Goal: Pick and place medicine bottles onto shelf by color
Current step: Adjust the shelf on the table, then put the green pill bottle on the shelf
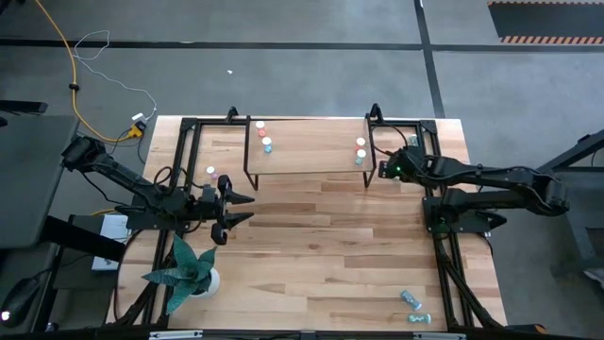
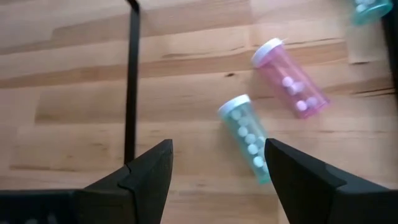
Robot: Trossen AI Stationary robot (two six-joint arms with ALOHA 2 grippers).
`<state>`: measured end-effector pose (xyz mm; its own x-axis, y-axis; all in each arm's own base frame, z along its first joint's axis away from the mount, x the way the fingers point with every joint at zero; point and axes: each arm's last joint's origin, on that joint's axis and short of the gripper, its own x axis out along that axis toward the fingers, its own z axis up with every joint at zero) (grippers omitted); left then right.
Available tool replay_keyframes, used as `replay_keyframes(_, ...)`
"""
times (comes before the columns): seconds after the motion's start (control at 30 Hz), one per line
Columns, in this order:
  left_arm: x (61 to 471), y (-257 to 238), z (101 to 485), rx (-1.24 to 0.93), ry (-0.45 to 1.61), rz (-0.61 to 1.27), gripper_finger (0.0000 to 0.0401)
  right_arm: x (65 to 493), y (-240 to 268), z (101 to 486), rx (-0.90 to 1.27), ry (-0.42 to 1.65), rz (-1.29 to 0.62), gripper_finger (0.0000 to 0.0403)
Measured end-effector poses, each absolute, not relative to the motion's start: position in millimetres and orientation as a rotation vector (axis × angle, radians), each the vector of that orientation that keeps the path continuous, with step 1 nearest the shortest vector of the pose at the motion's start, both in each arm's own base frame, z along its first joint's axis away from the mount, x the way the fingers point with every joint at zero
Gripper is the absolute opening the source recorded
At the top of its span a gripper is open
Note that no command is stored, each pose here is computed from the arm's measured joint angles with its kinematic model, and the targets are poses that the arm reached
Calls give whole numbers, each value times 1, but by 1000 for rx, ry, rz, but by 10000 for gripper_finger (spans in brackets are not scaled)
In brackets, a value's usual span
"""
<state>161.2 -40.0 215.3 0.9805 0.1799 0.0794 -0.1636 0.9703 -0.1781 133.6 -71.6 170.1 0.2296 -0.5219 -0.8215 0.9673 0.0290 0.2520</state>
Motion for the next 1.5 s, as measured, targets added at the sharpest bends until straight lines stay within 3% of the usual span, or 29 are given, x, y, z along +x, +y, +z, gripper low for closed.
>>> replay_keyframes(0.37, 161, -40, 215, -174, -96, 174, 190, 136, -69, 172, 932, 528, -1311, 245)
replay_keyframes(1.03, 161, -40, 215, -164, -95, 174, 190, 170, -75, 157, 953, 495, -1193, 245)
replay_keyframes(1.27, 161, -40, 215, -164, -95, 174, 190, 164, -76, 168, 852, 581, -1215, 245)
replay_keyframes(1.5, 161, -40, 215, -159, -94, 175, 190, 142, -75, 180, 780, 833, -1278, 245)
